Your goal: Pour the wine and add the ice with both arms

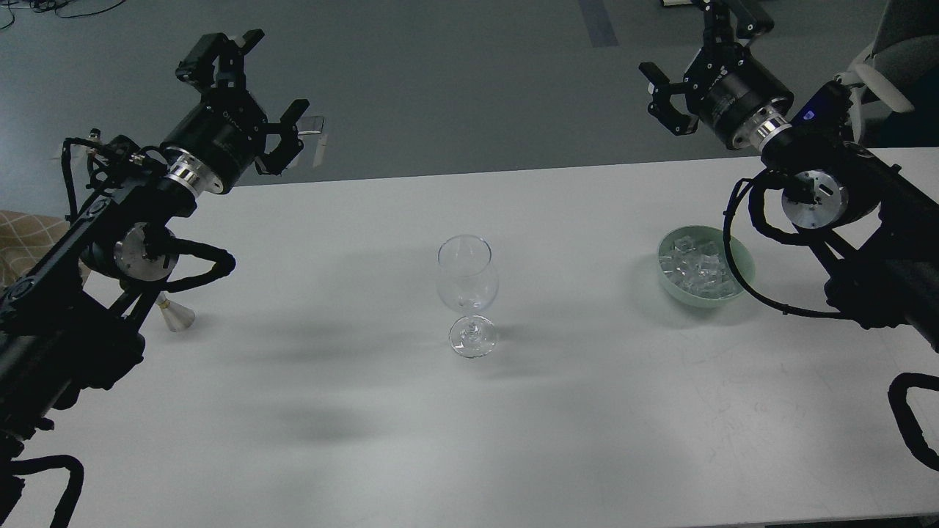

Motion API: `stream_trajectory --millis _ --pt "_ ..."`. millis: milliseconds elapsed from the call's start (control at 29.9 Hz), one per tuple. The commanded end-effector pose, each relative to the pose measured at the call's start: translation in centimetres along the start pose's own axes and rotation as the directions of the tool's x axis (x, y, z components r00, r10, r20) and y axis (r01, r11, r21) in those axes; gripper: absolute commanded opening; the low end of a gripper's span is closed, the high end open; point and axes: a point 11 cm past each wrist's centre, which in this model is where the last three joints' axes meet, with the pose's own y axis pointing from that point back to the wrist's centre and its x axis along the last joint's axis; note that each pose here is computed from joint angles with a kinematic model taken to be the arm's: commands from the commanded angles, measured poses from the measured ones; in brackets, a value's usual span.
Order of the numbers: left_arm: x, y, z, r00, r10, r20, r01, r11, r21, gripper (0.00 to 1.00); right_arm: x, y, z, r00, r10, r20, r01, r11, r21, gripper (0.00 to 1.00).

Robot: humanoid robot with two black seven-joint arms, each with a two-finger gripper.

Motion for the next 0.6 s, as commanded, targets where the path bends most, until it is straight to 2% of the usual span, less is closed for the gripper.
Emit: stream_trajectory --millis 0,568 --pt "0.03 0.02 0.07 1.000 0.001 0.000 -0.001 1.000 -0.001 0.98 -0.04 -0.04 -0.07 1.000 -0.001 0.000 0.001 1.000 0.003 1.00" --pt "-0.77 -0.13 0.52 1.000 -0.011 -0.008 0.011 1.000 -0.010 0.98 -0.77 0.02 -0.10 0.999 -0.042 0.014 0.042 0.999 0.016 1.00"
